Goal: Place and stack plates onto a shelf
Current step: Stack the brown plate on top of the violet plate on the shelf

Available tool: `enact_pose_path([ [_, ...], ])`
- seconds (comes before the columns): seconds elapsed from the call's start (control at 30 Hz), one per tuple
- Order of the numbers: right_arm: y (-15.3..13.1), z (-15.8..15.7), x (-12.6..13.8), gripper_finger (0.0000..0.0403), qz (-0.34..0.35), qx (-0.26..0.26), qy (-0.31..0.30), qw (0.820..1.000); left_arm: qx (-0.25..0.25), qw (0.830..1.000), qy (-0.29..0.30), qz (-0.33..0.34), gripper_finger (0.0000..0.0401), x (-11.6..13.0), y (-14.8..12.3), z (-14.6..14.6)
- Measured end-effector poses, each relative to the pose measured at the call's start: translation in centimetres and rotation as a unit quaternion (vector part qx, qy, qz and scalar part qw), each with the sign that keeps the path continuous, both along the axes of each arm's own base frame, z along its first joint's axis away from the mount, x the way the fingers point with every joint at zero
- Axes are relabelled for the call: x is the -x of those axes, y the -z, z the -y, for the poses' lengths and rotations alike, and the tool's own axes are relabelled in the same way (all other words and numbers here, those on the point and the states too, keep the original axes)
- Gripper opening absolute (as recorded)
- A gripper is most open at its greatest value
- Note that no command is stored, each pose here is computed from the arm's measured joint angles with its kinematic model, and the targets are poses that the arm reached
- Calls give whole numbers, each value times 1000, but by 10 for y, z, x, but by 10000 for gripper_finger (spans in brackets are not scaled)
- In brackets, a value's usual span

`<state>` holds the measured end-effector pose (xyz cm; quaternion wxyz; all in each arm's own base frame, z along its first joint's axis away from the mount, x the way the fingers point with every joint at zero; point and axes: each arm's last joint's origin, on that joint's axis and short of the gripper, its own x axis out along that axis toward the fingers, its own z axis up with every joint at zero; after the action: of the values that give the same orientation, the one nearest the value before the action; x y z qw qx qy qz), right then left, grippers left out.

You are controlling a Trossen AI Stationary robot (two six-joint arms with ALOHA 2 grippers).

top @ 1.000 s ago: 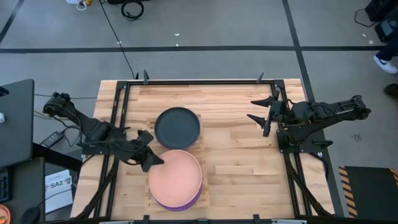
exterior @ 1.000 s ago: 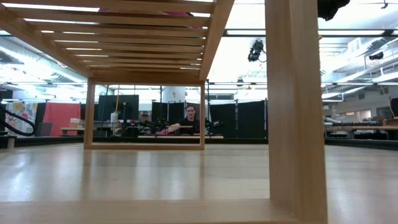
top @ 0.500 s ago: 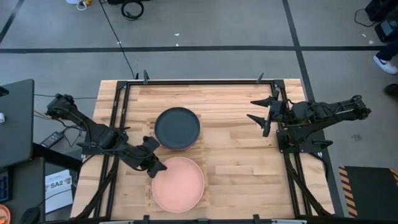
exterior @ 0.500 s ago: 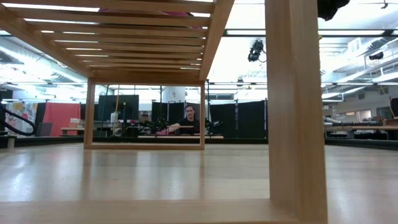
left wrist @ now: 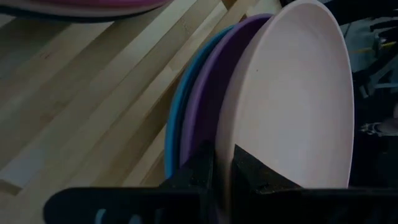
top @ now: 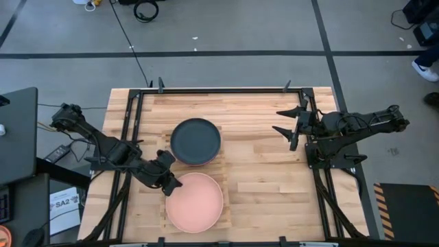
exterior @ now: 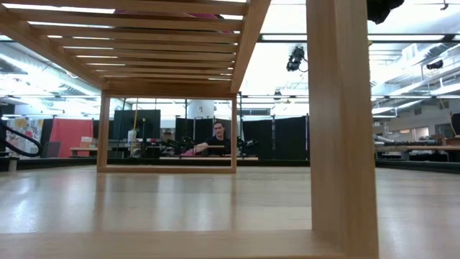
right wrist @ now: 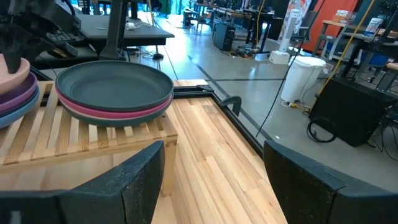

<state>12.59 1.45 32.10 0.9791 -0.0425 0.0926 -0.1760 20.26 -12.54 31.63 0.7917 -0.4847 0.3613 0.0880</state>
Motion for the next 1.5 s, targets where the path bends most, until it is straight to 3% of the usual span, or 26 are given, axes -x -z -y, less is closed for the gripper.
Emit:
enact_pose_path([
  [0.47, 0, 0, 0, 278, 0, 0, 0, 1000, -1, 1000, 0, -2, 42, 0, 0, 0],
  [1.1, 0, 0, 0, 278, 0, 0, 0, 1000, -7, 1000, 8, 2, 141, 0, 0, 0],
  [1.5, 0, 0, 0, 278, 0, -1, -4, 1000, 18, 999, 14, 32, 146, 10, -14, -6],
])
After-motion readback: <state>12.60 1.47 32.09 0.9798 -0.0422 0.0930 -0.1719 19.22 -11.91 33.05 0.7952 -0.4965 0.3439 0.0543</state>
